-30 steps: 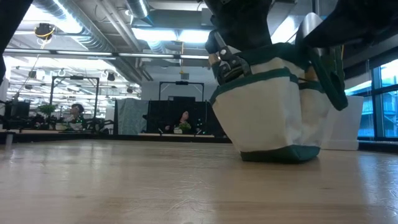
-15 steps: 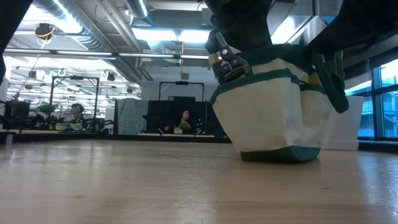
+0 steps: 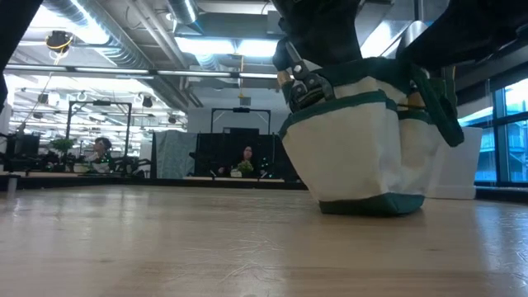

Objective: Pick & Place Garden tools in Gardening bag
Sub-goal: Put the brown trowel into the green gardening bag

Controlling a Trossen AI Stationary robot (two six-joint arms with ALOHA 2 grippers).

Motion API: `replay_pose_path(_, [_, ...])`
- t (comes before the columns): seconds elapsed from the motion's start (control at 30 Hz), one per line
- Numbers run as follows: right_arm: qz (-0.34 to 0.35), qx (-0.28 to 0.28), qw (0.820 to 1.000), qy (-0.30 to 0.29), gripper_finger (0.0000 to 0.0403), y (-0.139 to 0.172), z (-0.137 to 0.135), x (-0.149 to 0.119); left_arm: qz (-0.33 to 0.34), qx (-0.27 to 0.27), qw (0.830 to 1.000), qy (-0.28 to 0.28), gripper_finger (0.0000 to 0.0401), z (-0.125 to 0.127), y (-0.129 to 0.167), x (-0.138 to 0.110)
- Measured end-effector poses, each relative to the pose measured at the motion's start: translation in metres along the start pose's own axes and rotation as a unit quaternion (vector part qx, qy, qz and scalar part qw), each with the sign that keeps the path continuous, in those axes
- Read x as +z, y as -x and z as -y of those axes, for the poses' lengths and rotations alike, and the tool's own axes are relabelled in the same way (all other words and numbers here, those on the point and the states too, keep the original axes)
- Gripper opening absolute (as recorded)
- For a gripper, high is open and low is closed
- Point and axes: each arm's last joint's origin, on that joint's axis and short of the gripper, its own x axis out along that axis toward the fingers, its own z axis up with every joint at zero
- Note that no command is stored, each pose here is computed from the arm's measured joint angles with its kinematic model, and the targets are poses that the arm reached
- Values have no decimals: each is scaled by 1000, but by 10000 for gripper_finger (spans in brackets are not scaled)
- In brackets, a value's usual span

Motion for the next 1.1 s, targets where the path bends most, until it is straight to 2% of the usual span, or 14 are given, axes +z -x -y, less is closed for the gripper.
replay_pose_path(0.1, [-2,1,1000,2,244,0,0,0,-1,-1,1000,0,3,0,0,0])
replay_pose_path(0.23, [-2,2,1000,0,212,1,1,1,-1,-3,1000,0,1,0,0,0])
replay_pose_path(0.47, [3,13,1000,-6,112,6,7,9,-1,-4,1000,-1,1,1,0,-1])
replay_pose_path(0.67, [-11,31,999,21,13,8,8,10,-5,-13,1000,-2,3,2,0,-1])
replay_pose_path(0.9, [-20,35,996,81,4,7,9,8,-5,-13,1000,-1,3,2,0,-1])
replay_pose_path(1.1, [-7,25,997,69,2,8,9,9,-5,-13,1000,1,1,2,0,-1])
